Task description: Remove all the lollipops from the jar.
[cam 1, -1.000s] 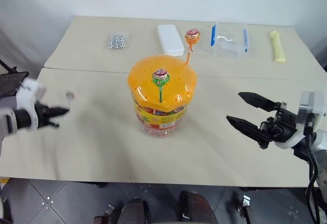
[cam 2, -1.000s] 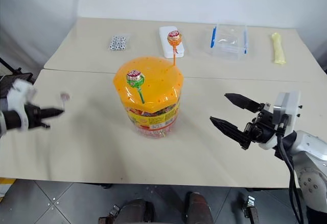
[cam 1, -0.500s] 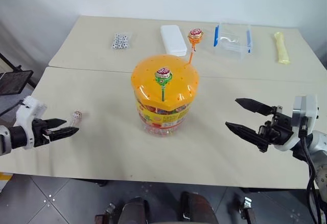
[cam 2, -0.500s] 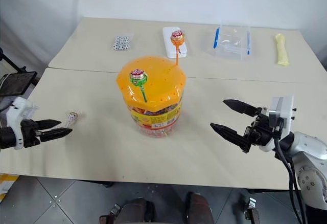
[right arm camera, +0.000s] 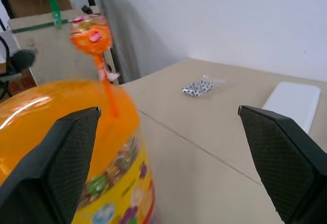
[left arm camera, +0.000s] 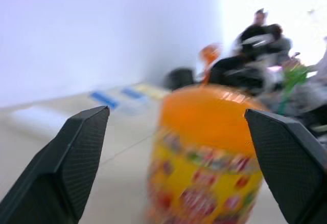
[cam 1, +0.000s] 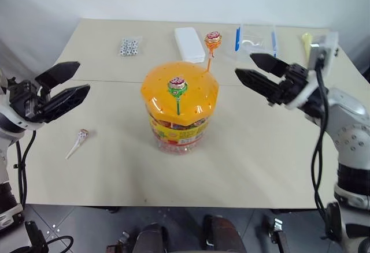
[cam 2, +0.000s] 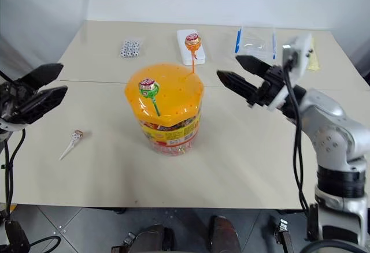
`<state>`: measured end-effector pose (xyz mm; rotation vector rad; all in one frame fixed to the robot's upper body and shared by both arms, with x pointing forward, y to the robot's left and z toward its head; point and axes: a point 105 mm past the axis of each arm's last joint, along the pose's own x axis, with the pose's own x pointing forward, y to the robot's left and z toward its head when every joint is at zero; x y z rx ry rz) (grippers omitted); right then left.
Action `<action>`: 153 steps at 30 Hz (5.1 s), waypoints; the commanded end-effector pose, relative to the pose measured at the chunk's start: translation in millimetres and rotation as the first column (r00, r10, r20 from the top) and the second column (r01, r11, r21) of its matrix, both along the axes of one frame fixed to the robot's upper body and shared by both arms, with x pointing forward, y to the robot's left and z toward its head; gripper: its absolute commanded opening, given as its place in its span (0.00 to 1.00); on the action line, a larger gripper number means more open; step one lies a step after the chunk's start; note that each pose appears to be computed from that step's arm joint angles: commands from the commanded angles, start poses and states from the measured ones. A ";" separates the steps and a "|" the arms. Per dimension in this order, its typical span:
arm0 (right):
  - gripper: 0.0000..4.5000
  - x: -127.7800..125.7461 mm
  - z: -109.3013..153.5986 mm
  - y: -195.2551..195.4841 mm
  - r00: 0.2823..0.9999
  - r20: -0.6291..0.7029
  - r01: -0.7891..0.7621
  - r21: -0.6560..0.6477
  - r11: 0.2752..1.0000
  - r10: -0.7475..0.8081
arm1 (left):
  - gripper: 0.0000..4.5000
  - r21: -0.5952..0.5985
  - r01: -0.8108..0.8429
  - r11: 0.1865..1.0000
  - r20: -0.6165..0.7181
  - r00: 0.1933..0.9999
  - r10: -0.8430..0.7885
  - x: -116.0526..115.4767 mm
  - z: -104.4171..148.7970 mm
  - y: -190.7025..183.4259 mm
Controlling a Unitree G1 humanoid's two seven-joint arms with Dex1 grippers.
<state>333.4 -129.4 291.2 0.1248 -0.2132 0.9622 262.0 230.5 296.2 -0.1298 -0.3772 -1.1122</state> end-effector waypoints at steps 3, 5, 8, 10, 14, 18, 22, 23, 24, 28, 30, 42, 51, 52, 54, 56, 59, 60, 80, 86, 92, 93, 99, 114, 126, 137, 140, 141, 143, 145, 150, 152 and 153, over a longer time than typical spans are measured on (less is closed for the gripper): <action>1.00 2.4 6.0 25.5 0.996 0.019 -0.083 -0.048 0.995 0.084 | 0.99 -0.006 0.094 0.996 -0.002 0.996 -0.094 -7.6 0.6 -24.3; 1.00 2.7 8.1 30.2 0.994 0.019 -0.104 -0.042 0.994 0.105 | 0.99 -0.013 0.097 0.995 0.002 0.995 -0.097 -7.7 0.3 -24.5; 1.00 4.6 9.6 39.2 0.992 0.021 -0.125 -0.047 0.991 0.126 | 0.99 -0.005 0.117 0.993 -0.007 0.993 -0.117 -9.6 -4.5 -24.8; 1.00 5.4 9.3 44.6 0.989 0.016 -0.144 -0.048 0.988 0.145 | 0.99 -0.004 0.111 0.994 -0.008 0.994 -0.111 -8.9 -6.9 -23.8; 0.88 3.7 14.6 55.4 0.980 0.027 -0.194 -0.038 0.980 0.195 | 1.00 0.006 0.101 0.995 -0.018 0.995 -0.100 -9.9 -13.3 -19.7; 0.57 -4.6 11.1 62.7 0.964 0.032 -0.263 -0.048 0.964 0.265 | 1.00 0.014 0.102 0.995 -0.034 0.994 -0.102 -11.5 -16.6 -16.4; 0.28 -5.9 18.7 61.6 0.957 0.070 -0.280 -0.007 0.960 0.280 | 1.00 0.010 0.106 0.994 -0.016 0.994 -0.106 -12.6 -14.5 -15.2; 0.18 -6.5 21.9 60.4 0.955 0.087 -0.285 0.007 0.958 0.283 | 1.00 0.010 0.109 0.994 -0.013 0.994 -0.109 -12.8 -14.3 -15.1; 0.12 -7.7 26.9 58.1 0.951 0.105 -0.294 0.030 0.955 0.290 | 1.00 0.009 0.113 0.994 -0.008 0.994 -0.113 -12.9 -14.0 -15.1; 0.02 -13.8 48.4 45.8 0.930 0.209 -0.329 0.112 0.938 0.302 | 1.00 -0.011 0.120 0.993 0.012 0.993 -0.120 -12.0 -12.5 -14.7; 0.02 -15.1 62.3 31.1 0.926 0.259 -0.322 0.159 0.933 0.275 | 1.00 -0.017 0.119 0.993 0.034 0.992 -0.118 -11.4 -10.9 -15.2; 0.02 -12.5 -31.5 -118.7 0.931 -0.162 0.265 -0.320 0.910 -0.328 | 1.00 0.248 0.177 0.953 0.008 0.983 -0.184 -34.1 -44.1 -24.4; 0.02 -26.9 -132.9 -161.3 0.744 -0.301 0.266 -0.686 0.677 -0.597 | 1.00 0.501 0.228 0.835 -0.018 0.967 -0.253 -29.6 -101.2 -24.7; 0.02 -27.6 -139.2 -160.7 0.740 -0.318 0.259 -0.679 0.687 -0.593 | 1.00 0.507 0.232 0.830 -0.007 0.964 -0.265 -28.9 -102.7 -27.6; 0.02 -31.6 -152.7 -158.6 0.747 -0.344 0.219 -0.681 0.698 -0.569 | 1.00 0.509 0.237 0.828 0.015 0.959 -0.284 -27.5 -103.7 -32.8; 0.06 -34.3 -157.9 -159.2 0.744 -0.361 0.205 -0.678 0.706 -0.562 | 1.00 0.506 0.239 0.829 0.018 0.958 -0.288 -26.8 -103.8 -34.2; 0.24 -37.8 -157.4 -166.0 0.766 -0.321 0.203 -0.701 0.683 -0.557 | 1.00 0.494 0.227 0.839 0.026 0.961 -0.275 -25.1 -99.9 -33.5; 0.31 -38.0 -154.6 -167.6 0.779 -0.304 0.207 -0.701 0.682 -0.549 | 1.00 0.481 0.225 0.847 0.028 0.962 -0.271 -24.6 -97.4 -33.7; 0.97 -82.7 0.7 23.2 0.863 0.207 -0.391 -0.304 0.869 0.461 | 1.00 0.139 0.066 0.988 0.117 0.990 -0.083 -18.6 -43.6 -25.8; 0.97 -76.4 -3.3 86.1 0.796 0.191 -0.490 -0.354 0.797 0.574 | 1.00 0.075 0.001 0.997 0.066 0.998 -0.006 -25.5 -50.2 -6.5; 0.97 -74.5 -9.9 107.4 0.755 0.195 -0.506 -0.434 0.745 0.626 | 1.00 0.092 0.030 0.995 0.036 0.999 -0.033 -31.2 -65.4 -10.9; 0.97 -74.3 -10.7 111.0 0.750 0.193 -0.508 -0.446 0.737 0.633 | 1.00 0.098 0.031 0.995 0.025 0.999 -0.034 -31.2 -68.4 -11.9; 0.69 -76.8 -8.3 122.2 0.716 0.190 -0.533 -0.473 0.701 0.672 | 1.00 0.099 0.040 0.994 0.013 0.999 -0.042 -28.4 -70.7 -13.0; 0.00 -86.5 31.9 106.4 0.648 0.292 -0.684 -0.183 0.706 0.703 | 1.00 -0.038 0.062 0.997 0.135 0.989 -0.056 -23.8 -32.5 -17.8; 0.00 -42.5 36.7 -8.5 0.937 0.131 -0.298 -0.177 0.938 0.323 | 1.00 0.256 0.118 0.959 0.097 0.984 -0.147 -36.2 -53.8 -30.8; 0.00 -22.4 -102.8 -179.4 0.864 -0.065 0.283 -0.757 0.588 -0.500 | 1.00 0.452 0.269 0.850 -0.013 0.955 -0.295 -45.5 -103.5 -44.7; 0.00 -30.6 -127.0 -196.9 0.785 -0.159 0.271 -0.781 0.563 -0.599 | 1.00 0.466 0.280 0.839 -0.028 0.953 -0.302 -47.6 -110.4 -42.9; 0.00 -34.8 -137.3 -205.6 0.749 -0.165 0.252 -0.824 0.507 -0.642 | 1.00 0.454 0.271 0.849 -0.025 0.956 -0.292 -46.6 -109.2 -41.6; 0.00 -40.8 -147.5 -204.9 0.745 -0.181 0.213 -0.847 0.486 -0.642 | 1.00 0.433 0.227 0.872 0.015 0.966 -0.259 -41.4 -104.0 -38.9; 0.05 -44.3 -149.4 -199.7 0.736 -0.226 0.196 -0.831 0.520 -0.639 | 1.00 0.417 0.214 0.883 0.025 0.969 -0.246 -40.1 -101.4 -38.3; 0.37 -45.9 -149.3 -199.5 0.738 -0.225 0.203 -0.825 0.527 -0.636 | 1.00 0.394 0.201 0.897 0.034 0.972 -0.233 -39.7 -97.8 -39.1; 0.52 -47.9 -146.8 -197.3 0.764 -0.217 0.192 -0.823 0.535 -0.608 | 1.00 0.315 0.136 0.939 0.073 0.983 -0.167 -31.3 -84.4 -36.7; 0.59 -49.9 -143.9 -194.7 0.781 -0.220 0.180 -0.817 0.547 -0.584 | 1.00 0.295 0.101 0.950 0.087 0.987 -0.132 -26.1 -78.3 -34.6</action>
